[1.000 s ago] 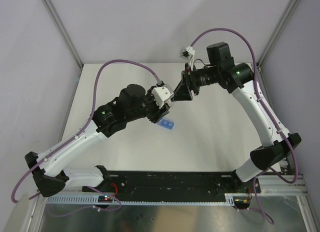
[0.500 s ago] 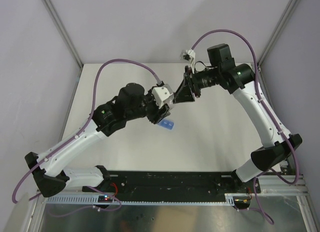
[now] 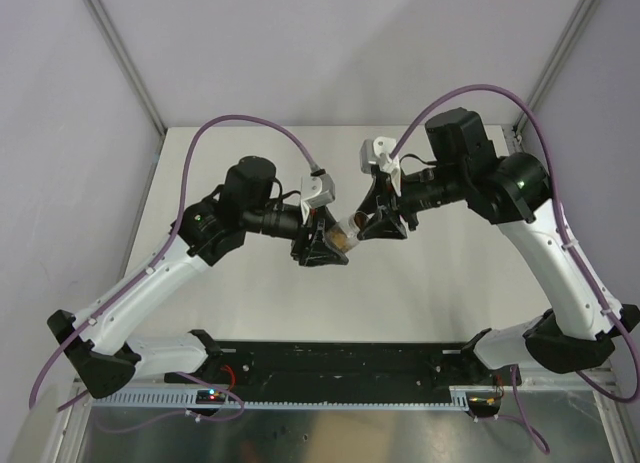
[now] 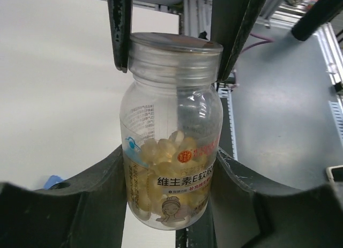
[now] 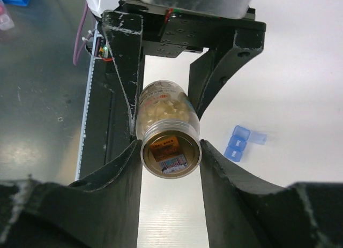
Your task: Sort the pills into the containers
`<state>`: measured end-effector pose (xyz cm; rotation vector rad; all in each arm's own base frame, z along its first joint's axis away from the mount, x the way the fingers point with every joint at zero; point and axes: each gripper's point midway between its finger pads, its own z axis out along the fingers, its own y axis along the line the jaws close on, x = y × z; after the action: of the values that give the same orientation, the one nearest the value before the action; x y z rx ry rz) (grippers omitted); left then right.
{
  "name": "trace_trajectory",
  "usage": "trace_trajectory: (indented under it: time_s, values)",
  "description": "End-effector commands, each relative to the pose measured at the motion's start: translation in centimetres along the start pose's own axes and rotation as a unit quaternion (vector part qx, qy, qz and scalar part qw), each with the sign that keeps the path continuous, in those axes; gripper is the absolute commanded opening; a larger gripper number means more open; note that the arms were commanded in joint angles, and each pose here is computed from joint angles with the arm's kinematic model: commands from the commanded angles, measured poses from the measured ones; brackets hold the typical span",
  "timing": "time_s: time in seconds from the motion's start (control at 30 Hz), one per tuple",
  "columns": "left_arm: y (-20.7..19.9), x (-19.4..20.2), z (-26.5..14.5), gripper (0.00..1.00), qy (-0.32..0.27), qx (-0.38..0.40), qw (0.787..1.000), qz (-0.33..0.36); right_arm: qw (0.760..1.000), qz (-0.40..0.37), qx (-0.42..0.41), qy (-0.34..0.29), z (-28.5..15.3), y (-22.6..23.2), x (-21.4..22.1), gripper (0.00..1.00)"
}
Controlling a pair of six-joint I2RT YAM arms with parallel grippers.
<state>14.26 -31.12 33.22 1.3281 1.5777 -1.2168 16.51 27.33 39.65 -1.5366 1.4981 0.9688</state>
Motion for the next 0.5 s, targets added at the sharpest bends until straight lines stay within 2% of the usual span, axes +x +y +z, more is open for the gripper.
trace_trajectory:
  time_s: [0.0,0.27,0.33,0.47]
  values:
    - [-2.4,-2.1,-0.4,0.0,-0.03,0.057,0.998,0.002,0.997,-0.059,0.042,0.03,-0.7,-0.9,0.3,0.43]
    - [-0.2,-1.9,-0.6,0.0,-0.029,-0.009,0.999,0.024,0.999,-0.045,0.023,0.02,-0.6,0.0,-0.3,0.88]
    - [0.4,-1.9,-0.7,0.0,-0.028,-0.026,0.999,0.03,0.999,-0.042,0.022,0.014,-0.7,0.0,-0.7,0.93]
    - [2.2,-1.7,-1.0,0.0,-0.023,-0.08,0.996,0.044,0.999,-0.027,0.02,-0.01,-1.3,0.0,-1.8,0.97]
